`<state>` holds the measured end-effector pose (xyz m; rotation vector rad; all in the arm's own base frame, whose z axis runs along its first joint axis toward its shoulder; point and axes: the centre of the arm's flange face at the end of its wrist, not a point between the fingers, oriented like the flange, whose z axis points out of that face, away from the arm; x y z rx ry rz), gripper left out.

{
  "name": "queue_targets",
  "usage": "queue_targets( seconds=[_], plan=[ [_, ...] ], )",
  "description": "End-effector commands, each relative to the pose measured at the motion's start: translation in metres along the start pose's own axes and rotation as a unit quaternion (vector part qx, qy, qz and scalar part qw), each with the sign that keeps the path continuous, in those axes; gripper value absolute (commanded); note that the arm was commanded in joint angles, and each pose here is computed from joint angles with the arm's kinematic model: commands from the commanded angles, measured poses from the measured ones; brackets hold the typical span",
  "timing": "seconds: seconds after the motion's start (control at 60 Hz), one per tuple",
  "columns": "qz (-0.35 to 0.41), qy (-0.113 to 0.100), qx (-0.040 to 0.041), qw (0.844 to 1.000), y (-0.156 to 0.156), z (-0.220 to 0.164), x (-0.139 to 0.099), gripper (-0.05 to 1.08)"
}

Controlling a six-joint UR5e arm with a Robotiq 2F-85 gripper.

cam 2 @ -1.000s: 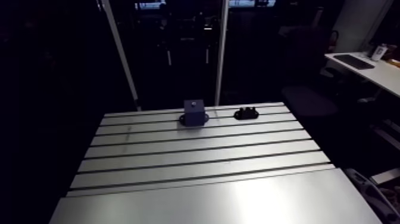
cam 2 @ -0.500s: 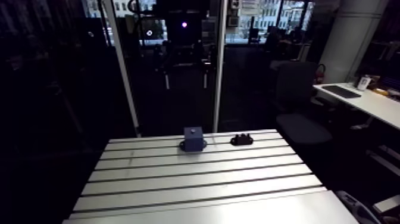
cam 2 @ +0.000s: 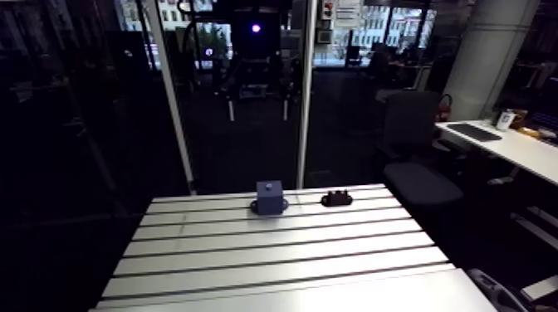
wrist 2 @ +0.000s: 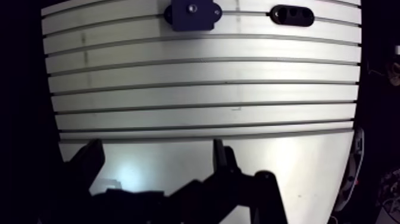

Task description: Pick up the M10 bolt and insert it into the hole until fully seated.

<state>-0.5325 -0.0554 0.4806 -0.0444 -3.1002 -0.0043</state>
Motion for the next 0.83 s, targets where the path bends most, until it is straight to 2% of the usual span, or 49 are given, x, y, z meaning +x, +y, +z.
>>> queue_targets(
  seconds=[0.017,0.833],
  plan=[
    [-0.002,0.001,0.0011,1.0,-0.0009,-0.014,0.0055,0.01],
    [-0.004,-0.005,0.0036,1.0,-0.0038,-0.0086,0.0046,0.01]
  ],
)
